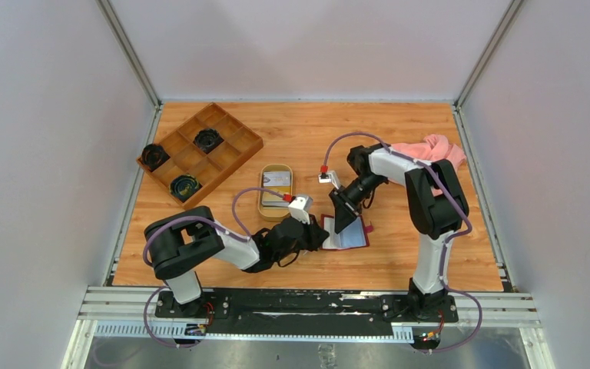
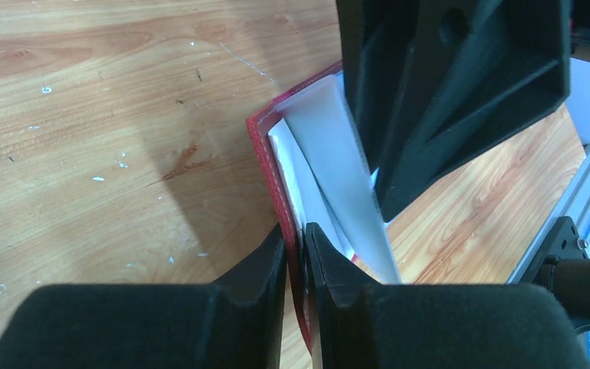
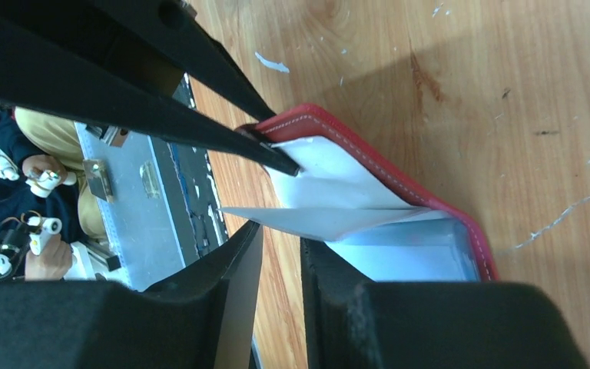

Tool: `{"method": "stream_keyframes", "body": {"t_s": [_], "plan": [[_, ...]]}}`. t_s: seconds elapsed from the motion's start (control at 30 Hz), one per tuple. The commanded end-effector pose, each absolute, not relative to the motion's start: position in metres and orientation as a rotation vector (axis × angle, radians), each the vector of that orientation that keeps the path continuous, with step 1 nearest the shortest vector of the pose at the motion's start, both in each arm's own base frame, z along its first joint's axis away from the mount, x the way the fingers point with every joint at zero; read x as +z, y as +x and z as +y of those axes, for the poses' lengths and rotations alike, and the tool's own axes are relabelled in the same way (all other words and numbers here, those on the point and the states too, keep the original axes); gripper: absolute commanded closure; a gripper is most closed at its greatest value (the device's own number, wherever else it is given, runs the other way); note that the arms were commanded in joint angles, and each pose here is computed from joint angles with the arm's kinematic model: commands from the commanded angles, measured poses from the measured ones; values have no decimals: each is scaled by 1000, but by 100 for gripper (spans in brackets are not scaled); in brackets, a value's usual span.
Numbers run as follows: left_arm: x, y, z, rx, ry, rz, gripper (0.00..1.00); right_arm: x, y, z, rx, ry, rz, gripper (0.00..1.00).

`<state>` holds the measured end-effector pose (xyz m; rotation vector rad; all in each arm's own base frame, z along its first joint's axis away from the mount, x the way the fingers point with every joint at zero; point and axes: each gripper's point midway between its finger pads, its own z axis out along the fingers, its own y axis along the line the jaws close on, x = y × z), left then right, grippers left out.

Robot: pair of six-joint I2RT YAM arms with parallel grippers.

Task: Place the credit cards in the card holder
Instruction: Open the card holder at the center of the board.

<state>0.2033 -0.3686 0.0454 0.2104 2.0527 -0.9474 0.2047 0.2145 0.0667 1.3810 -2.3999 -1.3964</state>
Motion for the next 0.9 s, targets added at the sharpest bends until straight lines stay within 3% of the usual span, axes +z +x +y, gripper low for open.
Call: {"method": "stream_keyframes", "body": {"t_s": [0.0, 0.3, 0.5, 0.87], "plan": [[49, 205, -372, -961, 215, 2029, 82, 61, 210, 230, -1425, 1307, -2428, 74], [67, 201, -363, -1041, 162, 1968, 57, 34, 217, 231, -1301, 1217, -2512, 80], [73, 198, -366, -1084, 175, 1949, 46, 28, 212, 235, -1265, 1238, -2496, 80], [59, 201, -366, -1023, 176, 2013, 41, 39, 211, 238, -1302, 1308, -2476, 79]]}}
